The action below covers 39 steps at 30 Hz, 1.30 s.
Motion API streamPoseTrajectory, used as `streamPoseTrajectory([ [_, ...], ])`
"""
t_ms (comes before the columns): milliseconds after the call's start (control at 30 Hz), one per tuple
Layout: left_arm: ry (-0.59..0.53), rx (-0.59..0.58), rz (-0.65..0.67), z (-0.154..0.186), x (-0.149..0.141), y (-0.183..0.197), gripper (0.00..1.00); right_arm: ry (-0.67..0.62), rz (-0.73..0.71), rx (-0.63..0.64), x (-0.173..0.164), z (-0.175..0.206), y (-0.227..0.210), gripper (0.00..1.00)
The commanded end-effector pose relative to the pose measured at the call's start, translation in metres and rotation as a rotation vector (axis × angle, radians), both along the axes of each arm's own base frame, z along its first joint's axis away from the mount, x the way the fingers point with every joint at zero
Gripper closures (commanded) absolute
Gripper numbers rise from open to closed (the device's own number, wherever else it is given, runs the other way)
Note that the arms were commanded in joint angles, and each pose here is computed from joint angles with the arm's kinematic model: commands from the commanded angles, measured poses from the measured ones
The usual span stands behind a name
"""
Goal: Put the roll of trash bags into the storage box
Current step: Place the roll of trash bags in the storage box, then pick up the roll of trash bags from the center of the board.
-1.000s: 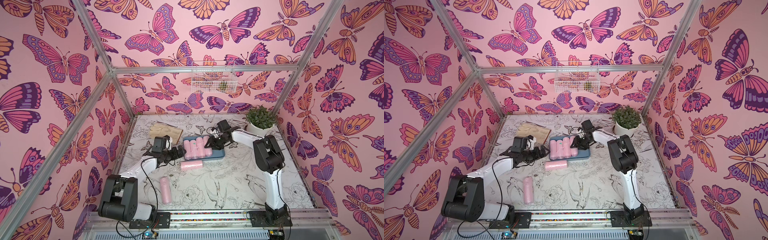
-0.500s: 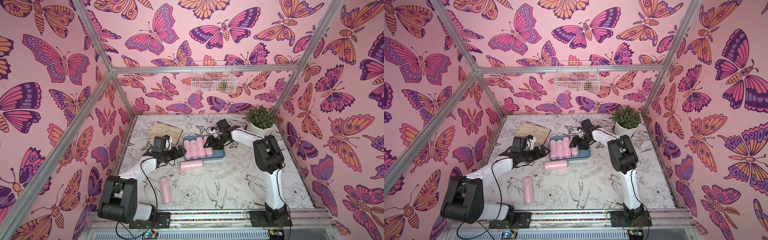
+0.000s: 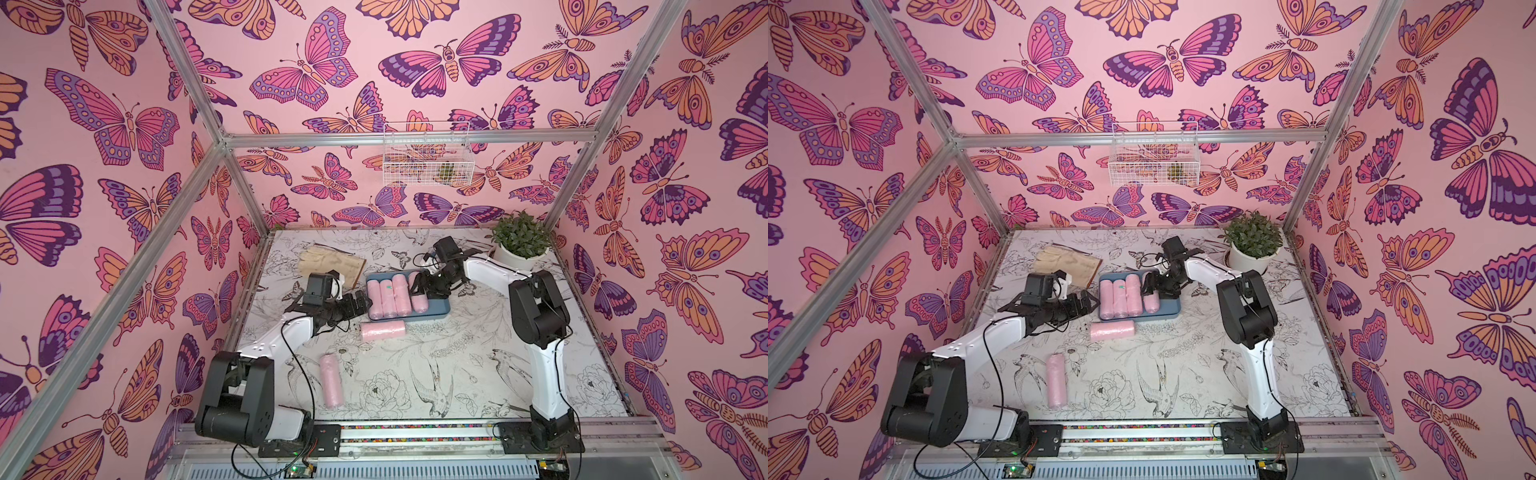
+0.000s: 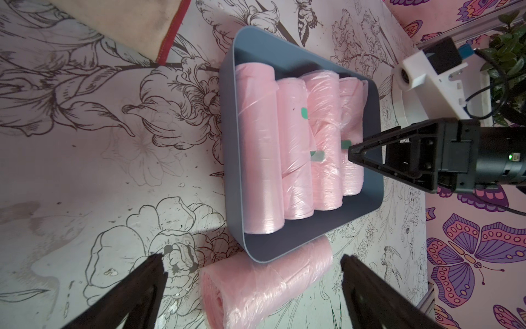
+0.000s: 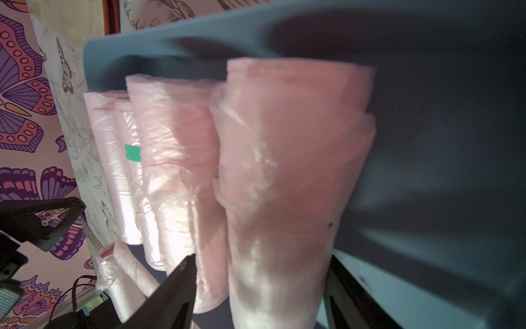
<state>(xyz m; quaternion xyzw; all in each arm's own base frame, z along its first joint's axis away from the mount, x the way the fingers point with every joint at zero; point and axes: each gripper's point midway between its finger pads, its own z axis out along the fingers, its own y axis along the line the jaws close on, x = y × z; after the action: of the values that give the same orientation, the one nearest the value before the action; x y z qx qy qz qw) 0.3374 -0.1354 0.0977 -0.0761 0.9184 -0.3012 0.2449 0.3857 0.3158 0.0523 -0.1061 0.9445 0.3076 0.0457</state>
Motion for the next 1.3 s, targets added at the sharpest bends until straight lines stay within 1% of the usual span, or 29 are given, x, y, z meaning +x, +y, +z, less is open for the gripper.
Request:
streamPoseTrajectory([
  [0, 0.014, -0.003, -0.002, -0.001, -0.006, 0.002, 0.00, -0.058, 0.003, 0.010, 0.007, 0.026, -0.003, 0.28],
  [367, 0.029, 0.006, 0.010, -0.001, -0.010, 0.004, 0.00, -0.052, 0.008, -0.020, 0.004, 0.023, -0.010, 0.28],
  [567, 0.073, 0.065, 0.047, -0.004, -0.019, 0.016, 0.00, -0.072, 0.009, -0.052, 0.004, 0.027, -0.016, 0.28],
  [767, 0.184, 0.172, 0.084, -0.007, -0.043, 0.035, 0.00, -0.103, 0.018, -0.078, 0.004, 0.037, -0.026, 0.27],
  [900, 0.259, 0.248, 0.137, -0.009, -0.062, 0.052, 0.00, -0.111, 0.016, -0.072, 0.004, 0.041, -0.031, 0.27],
  [1000, 0.280, 0.285, 0.173, -0.002, -0.079, 0.063, 0.00, -0.113, 0.020, -0.065, 0.004, 0.043, -0.035, 0.26],
  [1100, 0.322, 0.313, 0.207, -0.003, -0.095, 0.072, 0.00, -0.107, 0.022, -0.064, 0.003, 0.041, -0.039, 0.27],
  [1267, 0.374, 0.325, 0.256, -0.008, -0.118, 0.080, 0.00, -0.095, 0.035, -0.083, 0.001, 0.033, -0.043, 0.28],
])
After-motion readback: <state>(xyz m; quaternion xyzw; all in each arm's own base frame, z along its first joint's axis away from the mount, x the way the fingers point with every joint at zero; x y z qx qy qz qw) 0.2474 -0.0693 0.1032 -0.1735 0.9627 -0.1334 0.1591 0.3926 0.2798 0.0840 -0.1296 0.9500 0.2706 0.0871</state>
